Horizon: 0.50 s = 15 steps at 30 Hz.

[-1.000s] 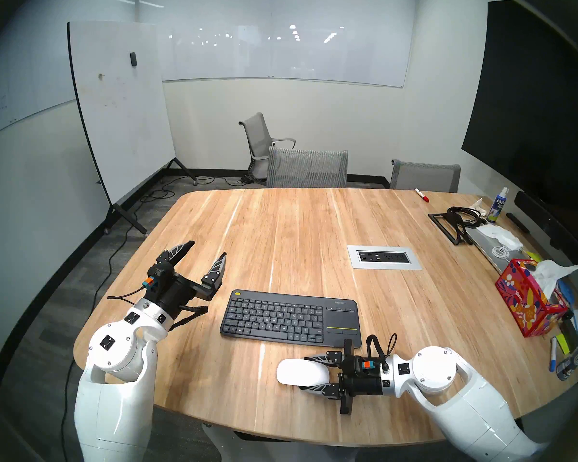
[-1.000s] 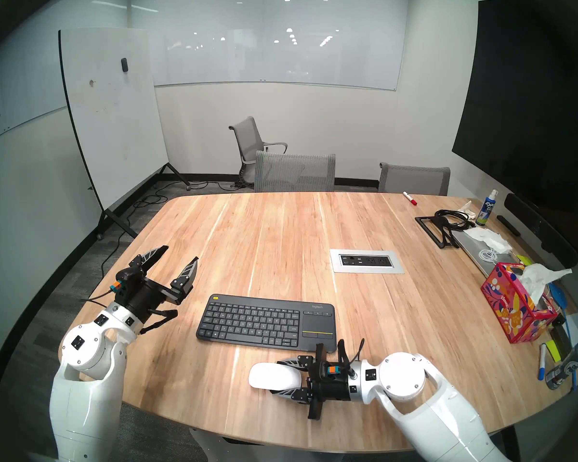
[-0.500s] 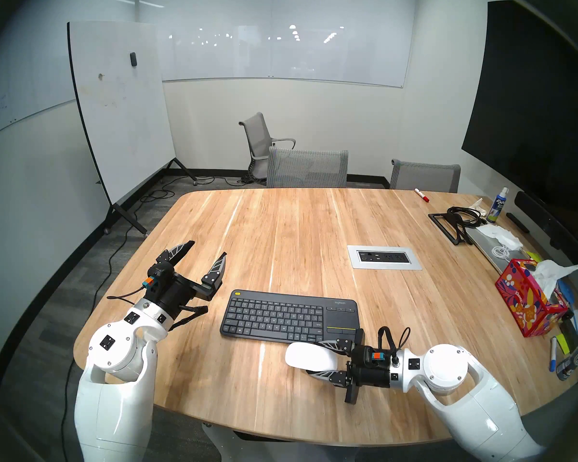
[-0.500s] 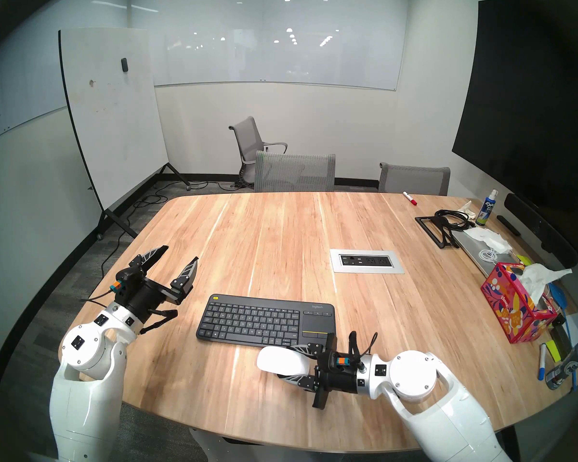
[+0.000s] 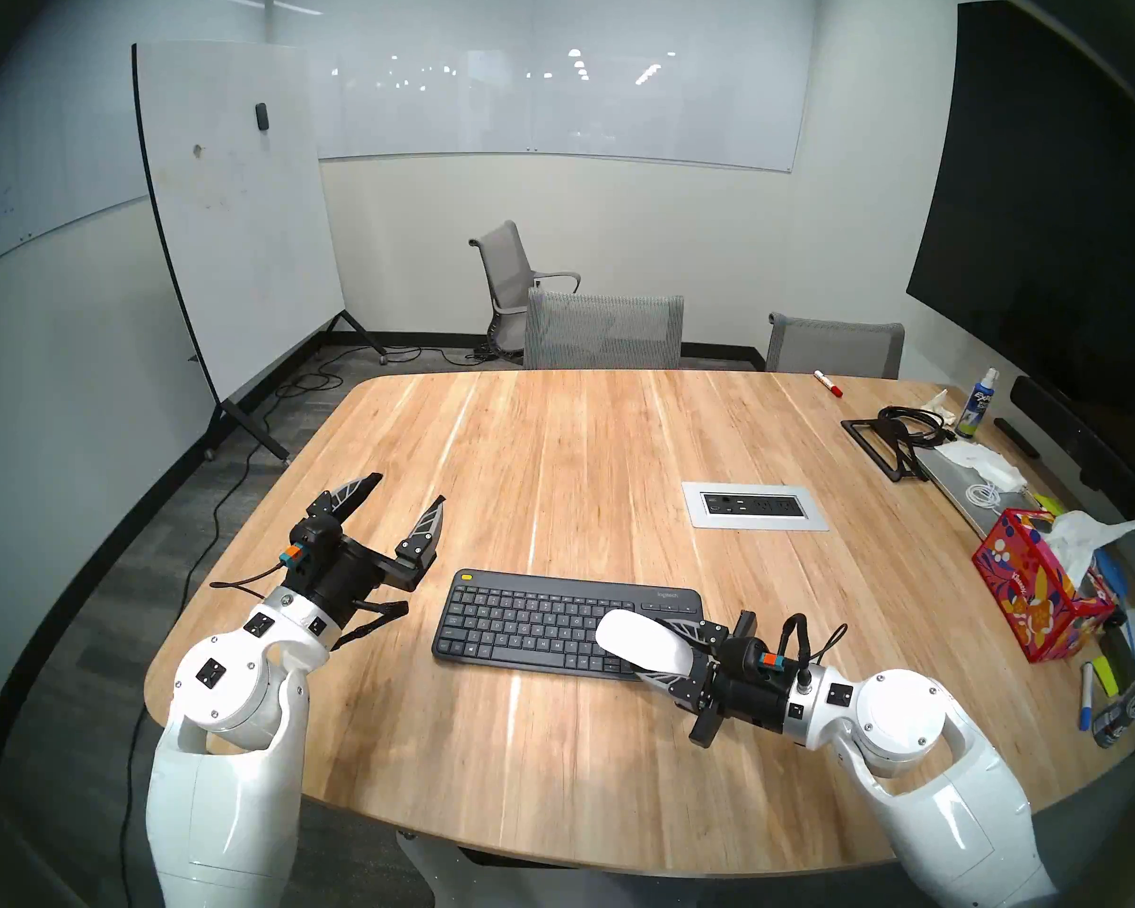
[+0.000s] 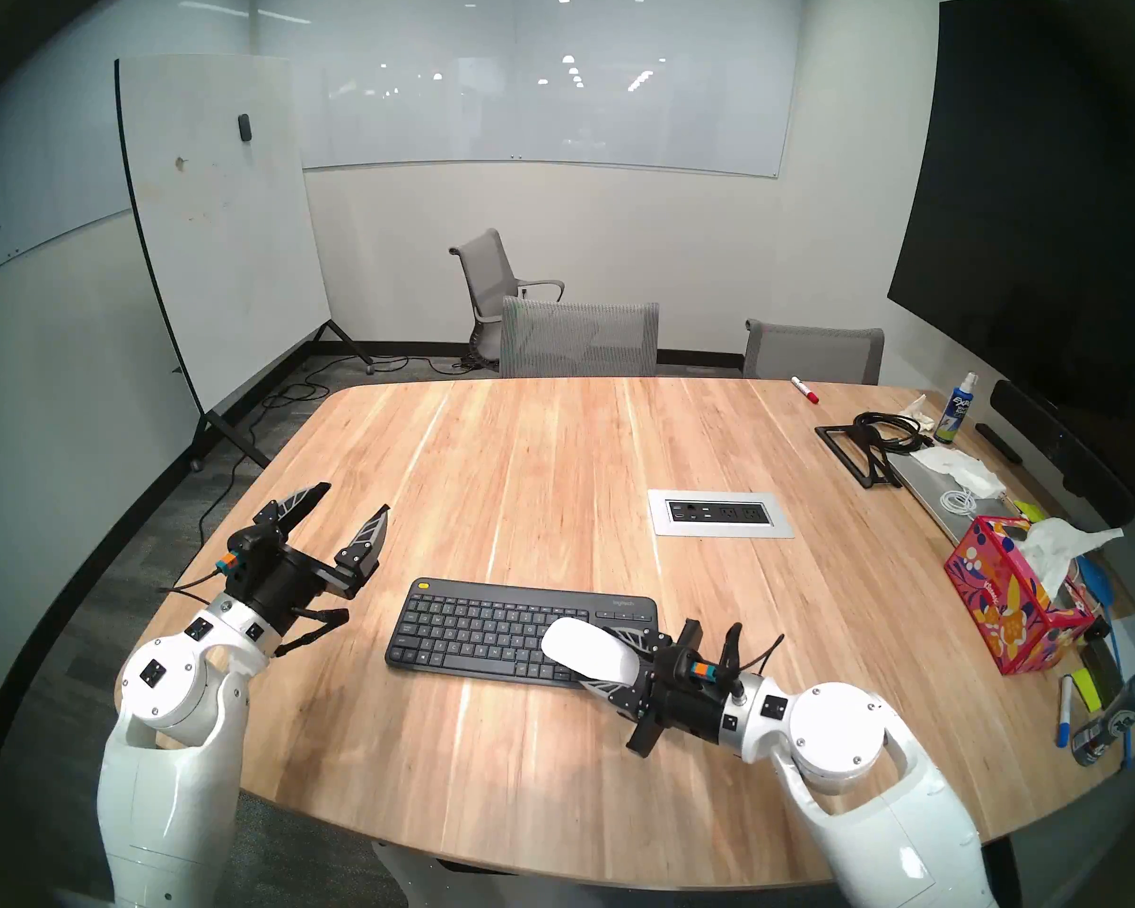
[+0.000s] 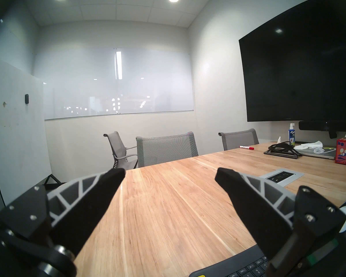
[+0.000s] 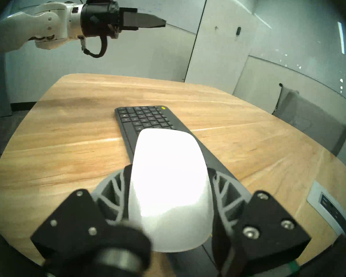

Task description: Put the mouse beside the keyboard

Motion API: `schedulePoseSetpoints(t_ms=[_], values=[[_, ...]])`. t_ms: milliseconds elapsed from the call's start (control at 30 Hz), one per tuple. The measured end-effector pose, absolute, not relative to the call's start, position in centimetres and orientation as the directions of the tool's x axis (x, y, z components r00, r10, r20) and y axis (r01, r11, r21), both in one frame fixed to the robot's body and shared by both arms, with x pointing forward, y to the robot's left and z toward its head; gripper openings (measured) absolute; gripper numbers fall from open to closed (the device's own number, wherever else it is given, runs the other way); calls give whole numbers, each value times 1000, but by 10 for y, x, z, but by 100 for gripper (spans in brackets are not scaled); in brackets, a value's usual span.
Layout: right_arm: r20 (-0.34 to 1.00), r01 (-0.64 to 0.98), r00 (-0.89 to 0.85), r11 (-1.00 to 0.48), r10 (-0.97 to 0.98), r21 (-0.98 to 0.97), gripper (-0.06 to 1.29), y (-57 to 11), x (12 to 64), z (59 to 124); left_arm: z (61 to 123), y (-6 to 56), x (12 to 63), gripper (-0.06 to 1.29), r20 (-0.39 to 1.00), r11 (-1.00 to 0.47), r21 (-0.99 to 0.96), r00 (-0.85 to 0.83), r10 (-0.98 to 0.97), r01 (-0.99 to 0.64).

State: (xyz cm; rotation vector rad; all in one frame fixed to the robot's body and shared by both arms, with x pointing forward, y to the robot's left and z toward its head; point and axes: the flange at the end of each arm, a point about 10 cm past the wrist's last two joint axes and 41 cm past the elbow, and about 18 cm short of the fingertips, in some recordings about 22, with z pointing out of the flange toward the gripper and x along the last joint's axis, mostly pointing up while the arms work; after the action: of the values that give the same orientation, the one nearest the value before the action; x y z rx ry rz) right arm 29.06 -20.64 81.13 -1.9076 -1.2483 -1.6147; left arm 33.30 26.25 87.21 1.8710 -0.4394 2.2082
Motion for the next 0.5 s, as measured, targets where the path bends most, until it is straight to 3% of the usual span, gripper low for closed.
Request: schedulePoseSetpoints(t_ms=[500], values=[[940, 620, -15, -734, 341, 276, 56, -221, 272, 827, 872, 262, 333, 125, 985, -933, -88, -170, -29, -350]])
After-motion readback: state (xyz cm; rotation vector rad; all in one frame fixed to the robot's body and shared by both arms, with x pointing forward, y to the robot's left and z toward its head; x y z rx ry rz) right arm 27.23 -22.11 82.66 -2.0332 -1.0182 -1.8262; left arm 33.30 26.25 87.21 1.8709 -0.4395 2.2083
